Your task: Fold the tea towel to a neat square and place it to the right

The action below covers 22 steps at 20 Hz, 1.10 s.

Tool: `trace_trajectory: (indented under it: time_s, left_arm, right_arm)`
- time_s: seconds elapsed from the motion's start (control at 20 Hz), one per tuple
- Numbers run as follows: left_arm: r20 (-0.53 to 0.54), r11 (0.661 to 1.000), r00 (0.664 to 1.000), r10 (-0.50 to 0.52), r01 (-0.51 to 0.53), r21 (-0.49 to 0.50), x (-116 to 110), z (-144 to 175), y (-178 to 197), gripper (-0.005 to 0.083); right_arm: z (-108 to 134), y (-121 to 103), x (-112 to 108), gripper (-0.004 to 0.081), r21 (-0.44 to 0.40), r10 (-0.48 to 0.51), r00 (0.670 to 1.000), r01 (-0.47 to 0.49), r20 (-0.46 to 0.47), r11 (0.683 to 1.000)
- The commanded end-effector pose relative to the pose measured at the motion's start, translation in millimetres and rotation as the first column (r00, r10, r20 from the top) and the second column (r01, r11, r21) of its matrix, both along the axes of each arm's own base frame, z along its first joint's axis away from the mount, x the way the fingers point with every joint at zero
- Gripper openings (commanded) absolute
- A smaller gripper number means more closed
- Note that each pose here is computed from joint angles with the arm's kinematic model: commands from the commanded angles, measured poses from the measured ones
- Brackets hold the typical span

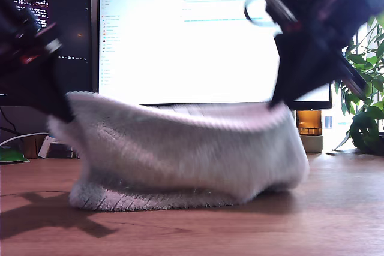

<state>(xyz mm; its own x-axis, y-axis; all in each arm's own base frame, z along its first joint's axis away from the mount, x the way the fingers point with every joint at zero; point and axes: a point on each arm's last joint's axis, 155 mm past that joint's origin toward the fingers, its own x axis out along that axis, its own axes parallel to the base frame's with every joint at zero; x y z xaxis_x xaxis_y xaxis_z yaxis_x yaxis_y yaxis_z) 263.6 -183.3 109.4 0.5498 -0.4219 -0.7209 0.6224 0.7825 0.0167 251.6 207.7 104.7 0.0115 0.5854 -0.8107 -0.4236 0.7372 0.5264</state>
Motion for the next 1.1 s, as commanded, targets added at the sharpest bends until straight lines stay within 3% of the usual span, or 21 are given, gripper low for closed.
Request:
trace_trajectory:
  time_s: [0.0, 0.15, 0.4, 0.85, 0.95, 1.05]
  left_arm:
    - [-0.03, 0.999, 0.999, -0.018, 0.017, -0.034, -10.8, -2.7, -12.0, -0.0024]
    - [-0.115, 0.998, 0.992, -0.056, 0.053, -0.031, -39.6, -18.9, -25.4, -0.0024]
    - [-0.237, 0.996, 0.968, -0.078, 0.084, 0.013, -79.3, -49.0, -26.7, -0.0024]
    - [-0.348, 0.993, 0.935, -0.062, 0.094, 0.075, -105.5, -66.3, -12.0, -0.0024]
    - [-0.377, 0.994, 0.923, -0.071, 0.096, 0.047, -111.1, -65.8, -16.2, -0.0013]
    - [-0.38, 0.994, 0.922, -0.076, 0.1, 0.043, -112.1, -65.6, -17.1, 0.0104]
  right_arm:
    - [-9.9, -0.2, -11.3, -0.0011, 0.002, 0.011, 0.999, -0.011, -0.036, 1.0]
    - [-17.9, 2.1, -29.0, -0.0011, 0.024, 0.032, 0.995, -0.03, -0.098, 0.999]
    - [-30.1, -0.4, -57.0, -0.0011, -0.009, 0.071, 0.982, -0.074, -0.177, 0.997]
    - [-38.7, -16.0, -79.2, -0.0001, -0.108, 0.099, 0.967, -0.128, -0.237, 0.986]
    - [-38.6, -14.3, -85.1, 0.009, -0.112, 0.114, 0.962, -0.146, -0.248, 0.983]
    - [-38.6, -12.3, -90.5, 0.0229, -0.115, 0.131, 0.958, -0.165, -0.256, 0.98]
